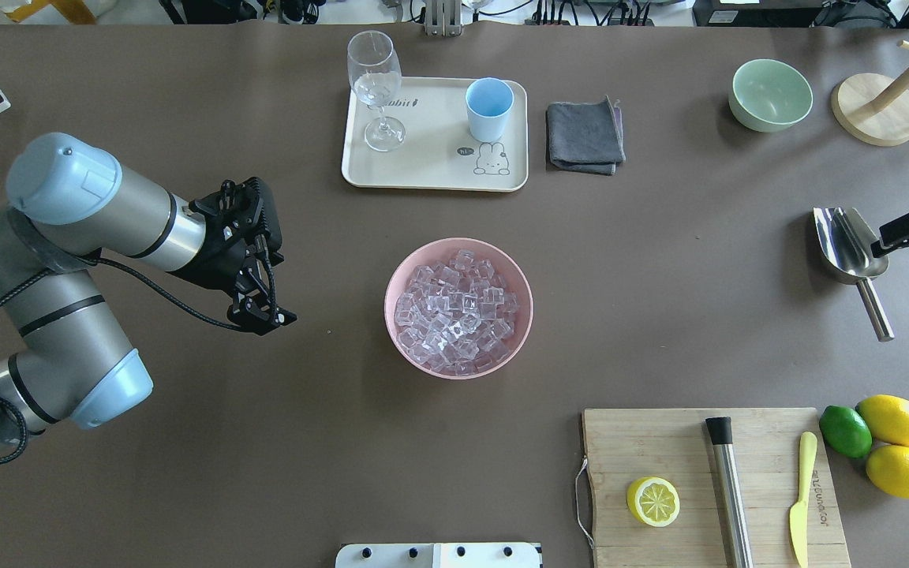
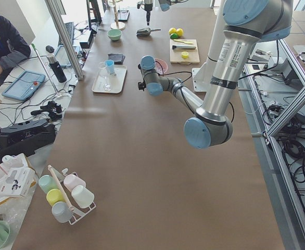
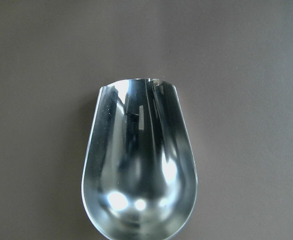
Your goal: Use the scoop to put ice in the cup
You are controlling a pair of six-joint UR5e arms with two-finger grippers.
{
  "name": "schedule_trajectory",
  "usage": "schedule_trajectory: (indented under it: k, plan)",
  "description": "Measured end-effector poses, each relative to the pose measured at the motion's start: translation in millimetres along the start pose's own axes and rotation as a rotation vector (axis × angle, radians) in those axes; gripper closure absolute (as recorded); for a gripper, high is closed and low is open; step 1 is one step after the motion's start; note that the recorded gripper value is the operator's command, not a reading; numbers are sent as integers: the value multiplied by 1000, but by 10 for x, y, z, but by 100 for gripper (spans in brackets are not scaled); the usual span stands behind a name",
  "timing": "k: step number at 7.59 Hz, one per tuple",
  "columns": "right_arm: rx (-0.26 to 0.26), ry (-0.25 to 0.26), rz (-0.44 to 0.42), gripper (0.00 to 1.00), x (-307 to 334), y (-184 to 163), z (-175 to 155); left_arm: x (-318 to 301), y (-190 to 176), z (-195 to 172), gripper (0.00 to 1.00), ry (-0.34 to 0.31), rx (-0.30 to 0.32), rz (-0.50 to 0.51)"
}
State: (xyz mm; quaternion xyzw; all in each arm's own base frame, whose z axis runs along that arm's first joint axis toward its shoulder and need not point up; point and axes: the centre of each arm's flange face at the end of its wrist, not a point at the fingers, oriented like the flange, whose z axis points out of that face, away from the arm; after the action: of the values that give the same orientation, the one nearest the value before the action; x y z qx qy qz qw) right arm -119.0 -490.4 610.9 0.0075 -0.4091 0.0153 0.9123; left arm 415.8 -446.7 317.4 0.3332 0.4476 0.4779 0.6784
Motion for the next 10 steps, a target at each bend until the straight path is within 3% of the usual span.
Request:
schedule_trajectory:
  k: [4, 6, 8, 10]
  plan:
    - [-82, -30, -16, 0, -123, 275, 233, 201, -22, 570, 2, 51, 145, 259]
    - [-129, -15, -30, 0, -233, 362, 407, 202, -99, 730, 2, 61, 196, 313]
    - [-161, 9, -35, 2, -306, 405, 537, 142, -150, 868, 2, 66, 200, 337]
    - [-183, 30, -38, 52, -371, 419, 624, 110, -273, 931, 2, 65, 201, 311]
